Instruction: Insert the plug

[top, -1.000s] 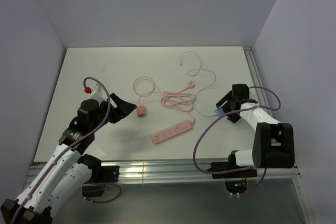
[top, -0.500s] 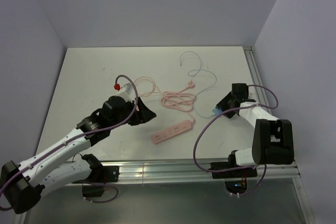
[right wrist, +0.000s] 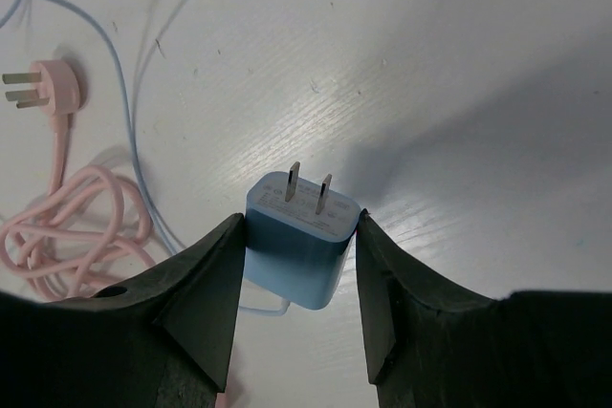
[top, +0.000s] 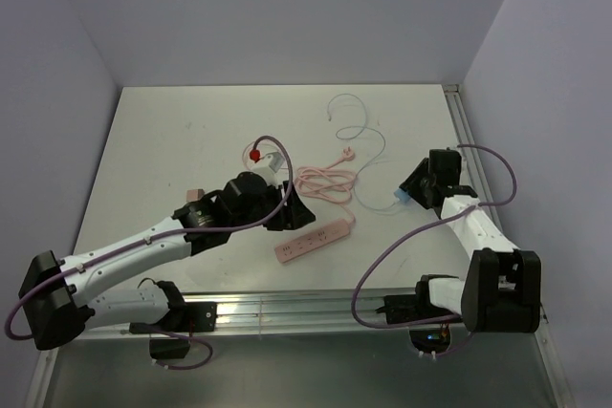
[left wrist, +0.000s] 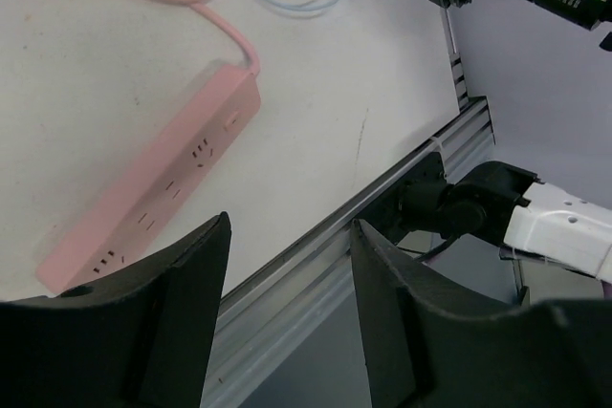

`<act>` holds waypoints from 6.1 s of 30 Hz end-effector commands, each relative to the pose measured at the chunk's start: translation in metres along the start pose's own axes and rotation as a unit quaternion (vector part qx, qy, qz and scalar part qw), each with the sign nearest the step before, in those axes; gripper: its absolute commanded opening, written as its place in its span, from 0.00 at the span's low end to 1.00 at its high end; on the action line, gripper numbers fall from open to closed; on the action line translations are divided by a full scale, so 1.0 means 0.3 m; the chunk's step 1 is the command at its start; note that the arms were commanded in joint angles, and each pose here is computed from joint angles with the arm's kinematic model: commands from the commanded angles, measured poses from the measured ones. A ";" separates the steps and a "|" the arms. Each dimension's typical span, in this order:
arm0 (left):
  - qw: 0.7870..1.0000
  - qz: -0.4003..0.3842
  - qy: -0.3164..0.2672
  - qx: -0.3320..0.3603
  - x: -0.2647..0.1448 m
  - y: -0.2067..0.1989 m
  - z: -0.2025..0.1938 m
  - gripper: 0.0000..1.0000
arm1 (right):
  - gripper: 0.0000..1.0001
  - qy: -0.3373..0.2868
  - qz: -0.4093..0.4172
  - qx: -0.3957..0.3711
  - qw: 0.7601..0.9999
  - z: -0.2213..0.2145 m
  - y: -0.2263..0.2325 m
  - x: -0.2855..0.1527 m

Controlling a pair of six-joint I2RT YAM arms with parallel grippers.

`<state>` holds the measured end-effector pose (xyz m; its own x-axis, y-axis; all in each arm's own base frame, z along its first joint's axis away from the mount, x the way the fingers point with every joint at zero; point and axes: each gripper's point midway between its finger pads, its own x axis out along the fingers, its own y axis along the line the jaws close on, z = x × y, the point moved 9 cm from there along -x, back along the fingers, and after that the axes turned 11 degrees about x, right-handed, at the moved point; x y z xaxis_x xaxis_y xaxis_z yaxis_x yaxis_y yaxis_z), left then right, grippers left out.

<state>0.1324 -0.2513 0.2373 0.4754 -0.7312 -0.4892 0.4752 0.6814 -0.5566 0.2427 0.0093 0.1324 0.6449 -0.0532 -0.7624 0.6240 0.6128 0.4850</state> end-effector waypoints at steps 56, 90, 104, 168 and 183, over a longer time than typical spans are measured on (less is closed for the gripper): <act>0.919 -0.074 0.340 0.184 0.438 0.190 -0.238 0.32 | 0.81 0.055 0.214 -0.099 0.970 -0.011 0.121 -0.228; 0.960 -0.209 0.128 0.134 0.069 0.019 -0.022 0.00 | 0.83 0.380 0.328 0.001 0.865 -0.357 0.372 -0.246; 0.961 -0.215 0.108 0.135 0.033 0.005 -0.008 0.00 | 0.83 0.317 0.251 0.065 0.912 -0.295 0.323 -0.252; 0.934 0.110 0.217 -0.263 0.417 0.442 -0.441 0.00 | 0.00 0.076 0.164 -0.333 0.926 -0.259 0.902 0.066; 0.930 0.075 0.237 -0.270 0.452 0.490 -0.537 0.00 | 0.83 0.141 0.145 -0.319 0.926 -0.275 0.711 -0.075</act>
<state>0.1958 -0.3029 0.0594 0.2569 -0.8760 -0.4082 0.1472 0.4529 -0.8794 0.3436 0.2193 0.2008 0.5227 0.3150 -0.7922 -0.0031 0.9299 0.3677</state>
